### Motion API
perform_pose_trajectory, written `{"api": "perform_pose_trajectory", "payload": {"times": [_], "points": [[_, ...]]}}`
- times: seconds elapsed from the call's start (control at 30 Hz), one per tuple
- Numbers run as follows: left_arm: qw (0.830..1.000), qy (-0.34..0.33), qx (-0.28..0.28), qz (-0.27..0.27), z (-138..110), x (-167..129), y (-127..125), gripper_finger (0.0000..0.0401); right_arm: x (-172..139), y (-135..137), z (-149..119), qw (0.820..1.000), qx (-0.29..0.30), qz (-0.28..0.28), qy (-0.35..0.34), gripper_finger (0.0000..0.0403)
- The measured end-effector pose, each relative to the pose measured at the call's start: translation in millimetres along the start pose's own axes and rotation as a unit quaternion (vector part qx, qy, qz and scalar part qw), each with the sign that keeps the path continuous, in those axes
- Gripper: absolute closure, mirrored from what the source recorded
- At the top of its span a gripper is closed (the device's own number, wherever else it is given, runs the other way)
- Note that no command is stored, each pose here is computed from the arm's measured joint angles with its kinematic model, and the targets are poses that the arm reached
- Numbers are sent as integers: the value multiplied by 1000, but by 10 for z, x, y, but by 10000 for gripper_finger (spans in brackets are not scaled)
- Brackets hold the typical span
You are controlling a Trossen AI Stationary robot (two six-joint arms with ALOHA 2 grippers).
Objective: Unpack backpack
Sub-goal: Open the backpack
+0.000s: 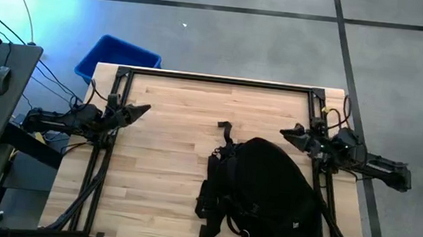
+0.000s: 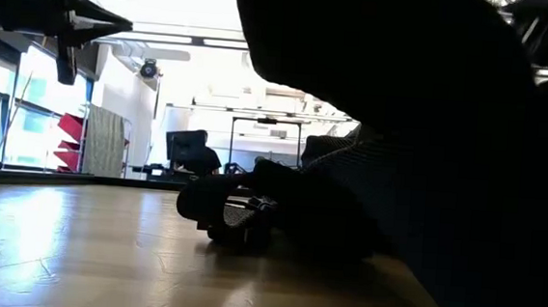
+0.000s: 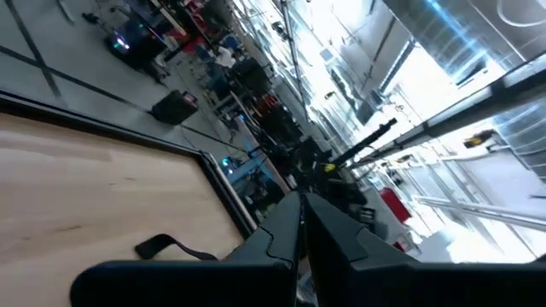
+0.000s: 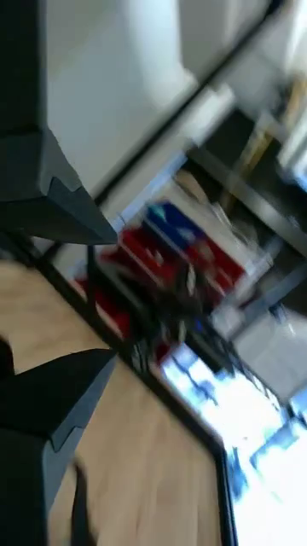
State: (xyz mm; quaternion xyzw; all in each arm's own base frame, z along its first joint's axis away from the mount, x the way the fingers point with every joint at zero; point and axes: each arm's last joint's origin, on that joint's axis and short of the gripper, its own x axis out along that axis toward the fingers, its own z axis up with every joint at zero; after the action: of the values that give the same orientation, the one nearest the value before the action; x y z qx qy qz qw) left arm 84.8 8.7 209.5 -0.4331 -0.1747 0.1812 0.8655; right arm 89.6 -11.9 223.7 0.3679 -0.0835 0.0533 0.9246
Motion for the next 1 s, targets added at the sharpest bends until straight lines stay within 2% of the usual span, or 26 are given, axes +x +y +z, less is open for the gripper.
{"api": "perform_pose_trajectory", "payload": {"times": [0.1,0.2,0.33,0.43,0.53,0.67,0.83,1.0], "points": [[1000,4,2,1,-9,8,1,401,59,170,126,996,-49,55,51,206],[1000,16,5,-5,-21,12,0,401,179,353,304,990,-73,83,83,206],[1000,25,1,6,-41,15,20,401,441,588,526,981,-101,70,148,206],[999,34,-8,3,-50,15,23,401,679,766,613,961,-130,61,235,206],[999,52,-7,-9,-62,14,18,401,909,967,633,930,-148,67,331,206],[998,59,14,-7,-73,13,28,401,1183,1239,515,882,-120,67,451,206],[998,63,16,-6,-78,12,32,401,1384,1567,149,816,-71,61,571,202],[996,81,36,-19,-91,10,29,401,1370,1880,-301,756,-32,56,651,191]]}}
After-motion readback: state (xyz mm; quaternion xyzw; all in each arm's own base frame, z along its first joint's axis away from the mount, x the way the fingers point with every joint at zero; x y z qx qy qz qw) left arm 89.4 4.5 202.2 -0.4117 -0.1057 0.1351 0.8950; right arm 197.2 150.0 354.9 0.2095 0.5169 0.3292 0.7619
